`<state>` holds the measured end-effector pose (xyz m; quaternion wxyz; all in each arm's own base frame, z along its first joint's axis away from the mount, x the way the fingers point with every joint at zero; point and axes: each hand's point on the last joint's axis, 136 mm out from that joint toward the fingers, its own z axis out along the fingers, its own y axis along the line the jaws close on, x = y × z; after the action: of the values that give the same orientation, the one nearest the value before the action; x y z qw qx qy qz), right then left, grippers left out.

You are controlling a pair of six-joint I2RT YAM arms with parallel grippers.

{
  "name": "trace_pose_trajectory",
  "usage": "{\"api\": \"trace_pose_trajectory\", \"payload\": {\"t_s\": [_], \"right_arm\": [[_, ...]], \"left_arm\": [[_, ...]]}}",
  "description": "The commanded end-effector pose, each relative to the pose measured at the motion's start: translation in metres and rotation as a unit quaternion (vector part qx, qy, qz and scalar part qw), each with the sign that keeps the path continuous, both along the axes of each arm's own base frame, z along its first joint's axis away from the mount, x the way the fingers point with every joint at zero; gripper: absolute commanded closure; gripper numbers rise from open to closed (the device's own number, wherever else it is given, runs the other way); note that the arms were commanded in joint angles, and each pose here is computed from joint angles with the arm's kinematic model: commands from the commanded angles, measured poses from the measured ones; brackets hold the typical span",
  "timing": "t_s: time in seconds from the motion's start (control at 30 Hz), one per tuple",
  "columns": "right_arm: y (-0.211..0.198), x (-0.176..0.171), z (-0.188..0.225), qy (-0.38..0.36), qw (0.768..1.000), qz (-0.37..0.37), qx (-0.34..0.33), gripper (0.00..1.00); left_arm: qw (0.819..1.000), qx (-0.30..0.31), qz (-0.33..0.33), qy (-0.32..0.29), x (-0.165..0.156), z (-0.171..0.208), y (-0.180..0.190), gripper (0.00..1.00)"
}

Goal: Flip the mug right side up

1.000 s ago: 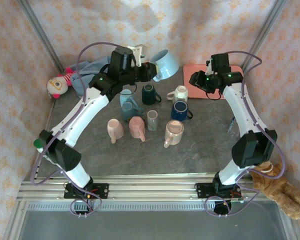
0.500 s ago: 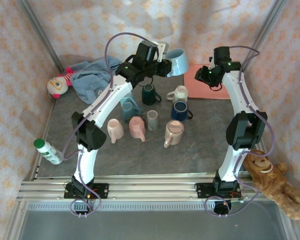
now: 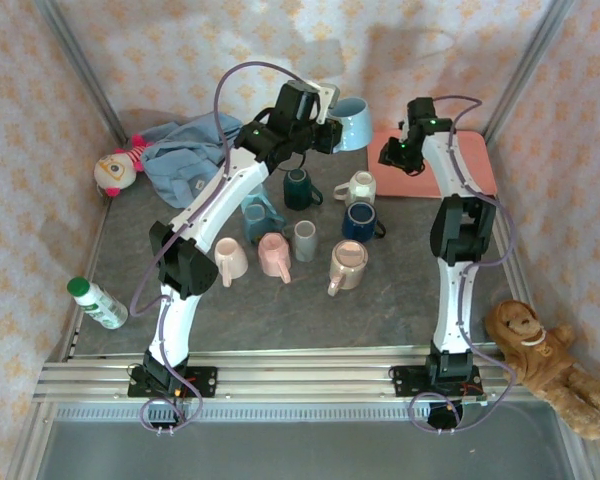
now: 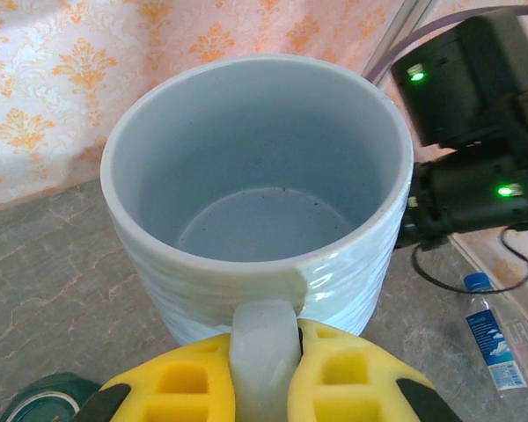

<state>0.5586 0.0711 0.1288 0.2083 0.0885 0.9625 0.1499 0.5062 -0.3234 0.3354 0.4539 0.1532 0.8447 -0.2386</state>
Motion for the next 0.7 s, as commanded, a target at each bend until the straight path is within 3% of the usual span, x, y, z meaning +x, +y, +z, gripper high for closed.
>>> {"api": "trace_pose_trajectory", "payload": {"t_s": [0.0,0.3,0.67], "right_arm": [[0.015,0.009,-0.006,0.005,1.0,-0.001,0.003,0.63],[0.03,0.039,-0.046,-0.002,1.0,-0.013,0.0,0.71],[0.053,0.04,-0.078,0.02,0.999,0.0,0.042,0.75]], "left_arm": [[0.995,-0.035,0.013,-0.088,0.003,0.07,0.017,1.0],[0.995,-0.041,0.017,-0.088,0.011,0.071,0.031,1.0],[0.996,-0.033,0.021,-0.08,0.018,0.065,0.044,1.0]]}}
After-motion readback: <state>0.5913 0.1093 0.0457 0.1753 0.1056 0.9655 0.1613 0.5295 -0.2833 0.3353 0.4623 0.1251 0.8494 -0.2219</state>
